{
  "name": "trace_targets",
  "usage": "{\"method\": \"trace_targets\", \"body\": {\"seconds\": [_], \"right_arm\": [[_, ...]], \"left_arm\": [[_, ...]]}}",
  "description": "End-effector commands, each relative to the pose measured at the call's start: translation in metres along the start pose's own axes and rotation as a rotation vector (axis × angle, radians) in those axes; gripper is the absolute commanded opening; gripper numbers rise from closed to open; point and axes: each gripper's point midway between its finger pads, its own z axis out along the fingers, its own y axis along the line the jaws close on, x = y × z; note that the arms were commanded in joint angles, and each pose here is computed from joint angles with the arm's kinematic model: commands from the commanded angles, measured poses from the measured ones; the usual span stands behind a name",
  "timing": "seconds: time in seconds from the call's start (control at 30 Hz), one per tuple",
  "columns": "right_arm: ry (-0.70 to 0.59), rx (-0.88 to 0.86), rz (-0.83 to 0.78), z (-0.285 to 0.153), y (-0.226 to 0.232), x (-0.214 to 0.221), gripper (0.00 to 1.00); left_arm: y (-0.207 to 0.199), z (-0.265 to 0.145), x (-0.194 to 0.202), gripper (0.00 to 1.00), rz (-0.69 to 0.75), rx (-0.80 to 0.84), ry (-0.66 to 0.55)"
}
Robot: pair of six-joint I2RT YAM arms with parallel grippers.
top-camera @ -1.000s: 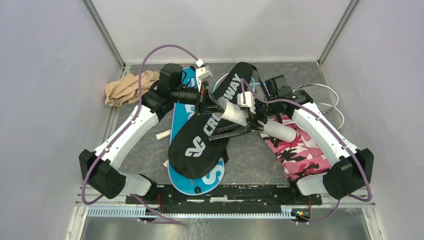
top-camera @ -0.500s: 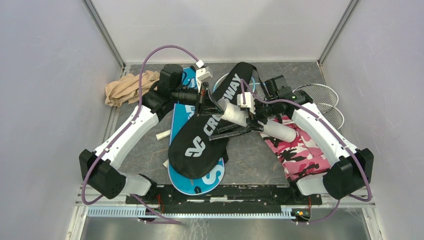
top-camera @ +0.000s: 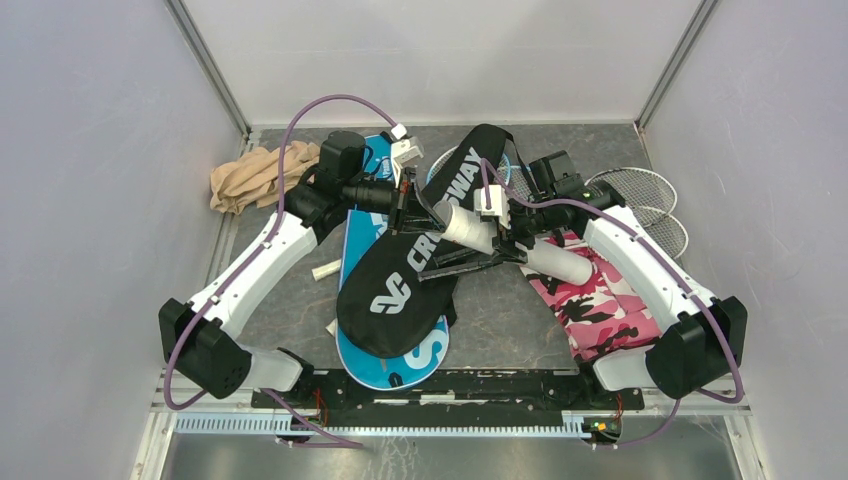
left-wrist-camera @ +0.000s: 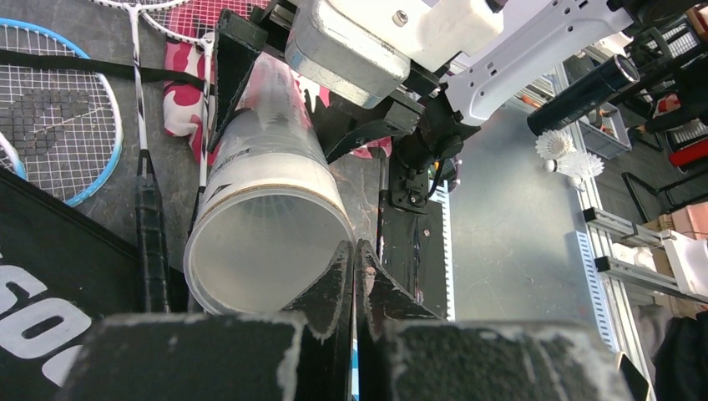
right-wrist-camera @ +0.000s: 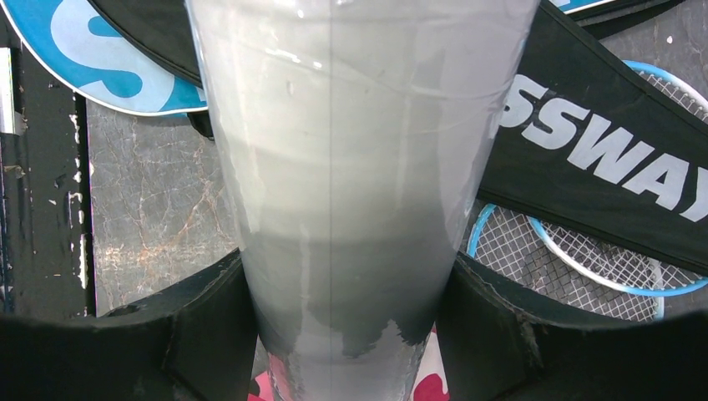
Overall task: Pack up the badminton gear
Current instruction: Close the lid on the shuttle tube.
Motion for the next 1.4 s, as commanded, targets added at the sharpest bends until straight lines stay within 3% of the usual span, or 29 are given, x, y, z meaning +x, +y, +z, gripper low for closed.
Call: {"method": "trace_targets", "body": {"seconds": [0.0, 0.77, 1.37], "right_arm": [[-0.057, 0.022, -0.054, -0.006, -0.007, -0.021, 0.08], [-0.066, -0.011, -0.064, -0.004, -0.004, -0.023, 0.08], [-0.066, -0.026, -0.069, -0.004, 0.000, -0.023, 0.10]], "left_arm": [[-0.013, -0.002, -0.006, 0.02, 0.026, 0.061, -0.017], [-0.019, 0.004, 0.003, 0.03, -0.026, 0.163, -0.009], [-0.004, 0.008, 0.001, 0.28, 0.004, 0.103, -0.011]]}}
